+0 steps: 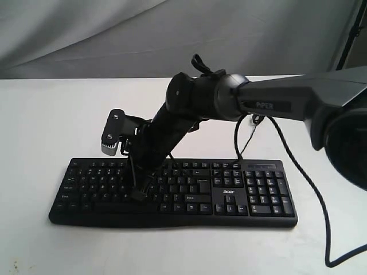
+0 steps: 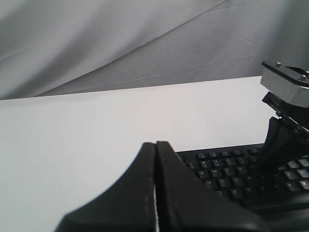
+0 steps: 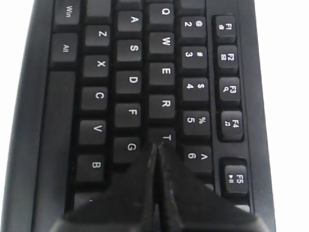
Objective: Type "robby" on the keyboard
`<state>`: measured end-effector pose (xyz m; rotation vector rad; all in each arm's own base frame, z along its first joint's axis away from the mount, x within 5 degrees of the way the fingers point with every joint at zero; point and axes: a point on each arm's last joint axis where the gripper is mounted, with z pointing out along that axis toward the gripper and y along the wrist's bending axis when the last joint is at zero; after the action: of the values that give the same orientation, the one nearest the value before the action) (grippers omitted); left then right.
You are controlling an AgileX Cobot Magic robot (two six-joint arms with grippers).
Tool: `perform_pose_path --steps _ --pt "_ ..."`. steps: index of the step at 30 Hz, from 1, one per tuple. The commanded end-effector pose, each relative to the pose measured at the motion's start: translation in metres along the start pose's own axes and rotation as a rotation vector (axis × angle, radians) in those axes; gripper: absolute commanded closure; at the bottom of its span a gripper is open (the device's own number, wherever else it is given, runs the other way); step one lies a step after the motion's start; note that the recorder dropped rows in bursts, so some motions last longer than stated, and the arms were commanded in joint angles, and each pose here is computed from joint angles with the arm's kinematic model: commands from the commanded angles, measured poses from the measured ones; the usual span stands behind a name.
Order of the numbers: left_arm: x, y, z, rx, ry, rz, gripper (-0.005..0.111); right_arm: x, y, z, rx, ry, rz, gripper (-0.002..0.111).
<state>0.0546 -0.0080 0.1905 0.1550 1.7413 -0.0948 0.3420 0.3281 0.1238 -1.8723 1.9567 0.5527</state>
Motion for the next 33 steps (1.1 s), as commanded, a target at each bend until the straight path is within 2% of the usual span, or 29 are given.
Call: perform_pose_path --steps 1,8,11,17,20,28,33 --pt "0.001 0.000 0.000 0.005 -0.005 0.003 0.107 -0.008 0.000 -0.016 0.028 -0.015 -0.025 0.108" --pt "0.001 0.000 0.000 0.005 -0.005 0.003 0.107 -0.028 0.004 -0.056 0.101 -0.055 -0.083 0.108" --pt "0.001 0.000 0.000 0.005 -0.005 0.003 0.107 -0.053 0.018 -0.102 0.180 -0.092 -0.116 0.108" --pt "0.001 0.000 0.000 0.005 -0.005 0.003 0.107 -0.070 0.054 -0.157 0.314 -0.117 -0.137 0.108" --pt "0.001 0.000 0.000 0.005 -0.005 0.003 0.107 -0.062 0.073 -0.180 0.364 -0.161 -0.128 0.108" --pt "0.001 0.000 0.000 0.005 -0.005 0.003 0.107 -0.003 0.127 -0.210 0.485 -0.259 -0.010 0.108" --pt "0.001 0.000 0.000 0.005 -0.005 0.003 0.107 0.027 0.151 -0.221 0.545 -0.335 0.062 0.108"
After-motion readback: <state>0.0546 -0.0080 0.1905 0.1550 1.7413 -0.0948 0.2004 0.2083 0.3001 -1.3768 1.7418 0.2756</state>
